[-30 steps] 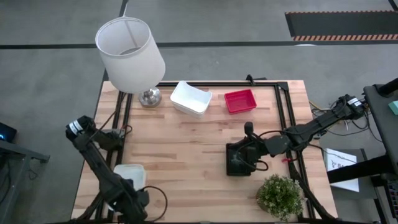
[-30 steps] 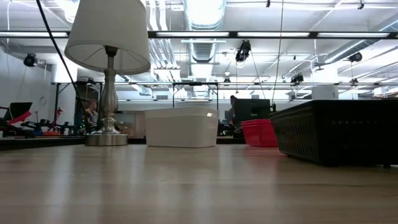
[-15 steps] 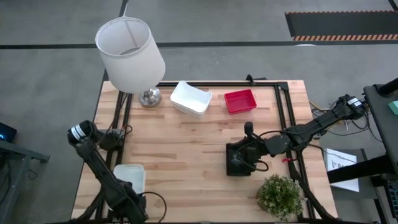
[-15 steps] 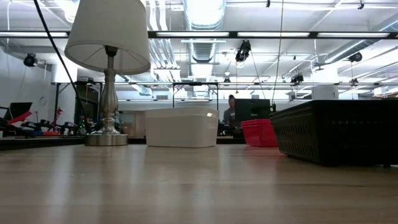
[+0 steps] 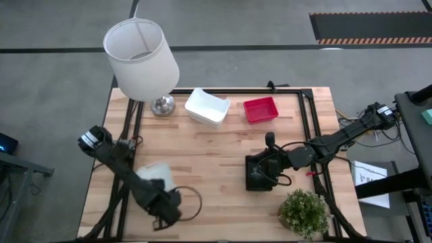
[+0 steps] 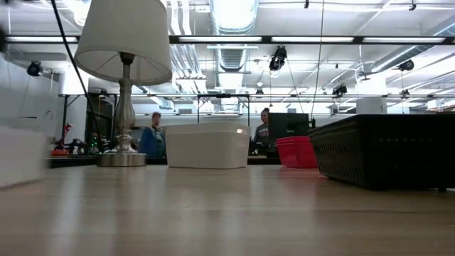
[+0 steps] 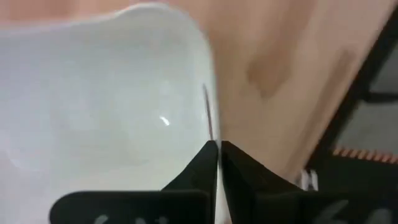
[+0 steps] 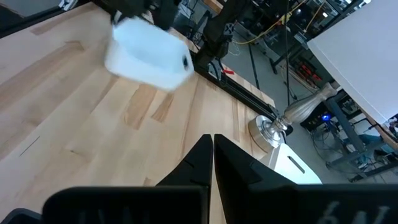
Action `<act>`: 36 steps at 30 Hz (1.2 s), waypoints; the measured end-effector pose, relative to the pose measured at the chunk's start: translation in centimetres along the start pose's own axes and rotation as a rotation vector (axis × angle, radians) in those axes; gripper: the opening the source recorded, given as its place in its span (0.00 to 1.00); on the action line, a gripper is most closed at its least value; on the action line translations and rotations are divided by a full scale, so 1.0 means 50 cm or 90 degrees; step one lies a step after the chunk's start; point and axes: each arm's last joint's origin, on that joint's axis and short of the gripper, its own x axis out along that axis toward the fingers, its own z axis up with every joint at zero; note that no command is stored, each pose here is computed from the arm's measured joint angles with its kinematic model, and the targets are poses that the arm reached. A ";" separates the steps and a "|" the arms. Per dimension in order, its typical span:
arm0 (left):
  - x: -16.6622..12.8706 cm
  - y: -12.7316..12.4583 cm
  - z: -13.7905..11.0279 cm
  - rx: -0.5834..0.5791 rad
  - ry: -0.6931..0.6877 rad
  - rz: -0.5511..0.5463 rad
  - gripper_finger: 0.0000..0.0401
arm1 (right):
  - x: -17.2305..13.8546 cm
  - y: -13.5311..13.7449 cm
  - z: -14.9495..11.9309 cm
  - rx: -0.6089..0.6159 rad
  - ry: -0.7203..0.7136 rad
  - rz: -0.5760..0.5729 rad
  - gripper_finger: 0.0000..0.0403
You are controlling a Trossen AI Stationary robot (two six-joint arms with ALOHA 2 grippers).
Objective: Stack baskets by color
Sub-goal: Stack the bottom white bin on top of the top white bin
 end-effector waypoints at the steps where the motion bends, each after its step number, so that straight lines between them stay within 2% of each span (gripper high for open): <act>1: -0.008 0.007 0.007 0.003 -0.012 -0.002 0.00 | 0.000 0.000 0.000 0.000 0.000 0.000 0.02; 7: -0.045 0.020 0.004 0.035 -0.045 -0.028 0.01 | 0.000 0.000 0.000 0.005 0.000 0.000 0.02; 14: -0.047 0.026 0.010 0.069 -0.072 -0.003 0.10 | 0.000 0.000 -0.001 0.004 0.002 0.001 0.02; 20: -0.048 0.024 0.015 0.086 -0.093 -0.004 0.05 | 0.000 0.000 -0.001 0.004 0.002 0.001 0.02; 23: -0.048 0.022 0.016 0.083 -0.097 -0.011 0.06 | 0.000 0.000 -0.001 0.004 0.002 0.001 0.02; 26: -0.048 0.022 0.016 0.079 -0.098 -0.014 0.13 | 0.000 0.000 -0.001 0.004 0.002 0.001 0.02; 30: -0.049 0.018 0.021 0.074 -0.124 -0.017 0.27 | 0.000 0.000 -0.001 0.004 0.002 0.001 0.02; 34: -0.045 0.022 0.025 0.072 -0.165 0.017 0.41 | 0.000 0.000 -0.001 0.004 0.002 0.001 0.02; 36: -0.037 0.024 0.025 0.073 -0.164 0.024 0.45 | 0.000 0.000 -0.001 0.004 0.002 0.001 0.02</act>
